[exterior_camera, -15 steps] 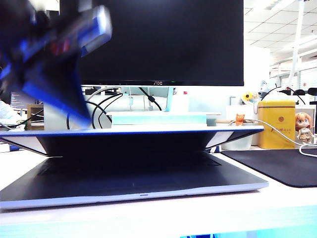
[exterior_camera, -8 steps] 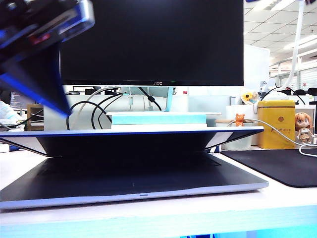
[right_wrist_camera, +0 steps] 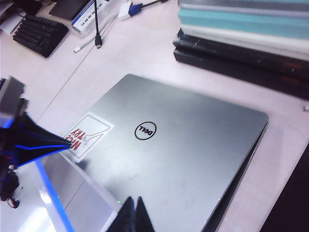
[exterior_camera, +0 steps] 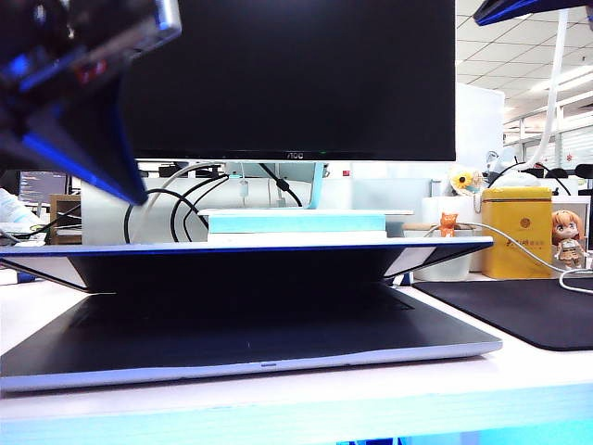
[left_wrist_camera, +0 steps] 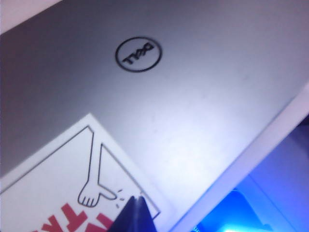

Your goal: Close the lid of the gray laptop.

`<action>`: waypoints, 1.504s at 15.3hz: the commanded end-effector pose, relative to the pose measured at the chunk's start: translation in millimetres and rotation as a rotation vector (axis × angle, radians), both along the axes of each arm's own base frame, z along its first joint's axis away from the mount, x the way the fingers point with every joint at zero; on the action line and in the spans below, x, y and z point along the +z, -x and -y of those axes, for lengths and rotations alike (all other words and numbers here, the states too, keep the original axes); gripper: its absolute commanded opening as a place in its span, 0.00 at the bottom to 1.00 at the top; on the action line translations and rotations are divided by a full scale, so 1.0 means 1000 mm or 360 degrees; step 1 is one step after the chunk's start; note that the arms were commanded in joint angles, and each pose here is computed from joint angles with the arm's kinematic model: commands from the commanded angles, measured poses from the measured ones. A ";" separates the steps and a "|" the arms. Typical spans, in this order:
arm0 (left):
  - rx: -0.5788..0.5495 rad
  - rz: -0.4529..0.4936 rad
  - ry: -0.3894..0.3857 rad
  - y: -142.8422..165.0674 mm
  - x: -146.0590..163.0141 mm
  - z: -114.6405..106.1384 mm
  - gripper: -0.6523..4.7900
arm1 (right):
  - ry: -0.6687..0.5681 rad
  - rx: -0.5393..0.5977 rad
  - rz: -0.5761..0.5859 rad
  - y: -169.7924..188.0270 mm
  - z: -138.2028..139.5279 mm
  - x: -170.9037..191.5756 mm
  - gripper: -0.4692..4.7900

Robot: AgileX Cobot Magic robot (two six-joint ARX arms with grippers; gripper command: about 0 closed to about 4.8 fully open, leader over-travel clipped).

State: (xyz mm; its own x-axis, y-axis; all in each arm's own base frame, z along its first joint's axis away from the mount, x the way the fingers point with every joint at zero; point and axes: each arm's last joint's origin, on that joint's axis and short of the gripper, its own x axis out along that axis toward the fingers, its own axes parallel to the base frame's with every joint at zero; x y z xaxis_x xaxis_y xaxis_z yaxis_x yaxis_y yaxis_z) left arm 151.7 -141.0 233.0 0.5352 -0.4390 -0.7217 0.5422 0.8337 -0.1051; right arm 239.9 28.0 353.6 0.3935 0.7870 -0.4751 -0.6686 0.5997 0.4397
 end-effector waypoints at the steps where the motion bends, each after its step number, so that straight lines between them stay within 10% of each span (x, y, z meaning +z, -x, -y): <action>1: 0.0014 0.0027 0.0057 0.000 -0.014 -0.001 0.11 | -0.0093 0.0117 0.0043 0.007 -0.002 0.006 0.08; 16: 0.0052 -0.0104 0.0025 0.015 -0.047 -0.003 0.11 | -0.0108 0.0132 0.0043 0.008 -0.002 0.006 0.08; 19: 0.0197 0.0479 0.0088 0.037 0.000 -0.023 0.11 | 0.0002 0.0104 0.0311 0.030 0.000 0.026 0.08; 23: 0.0301 0.0820 0.0127 0.051 0.028 -0.062 0.11 | 0.0183 -0.0149 0.0601 0.057 0.011 0.046 0.08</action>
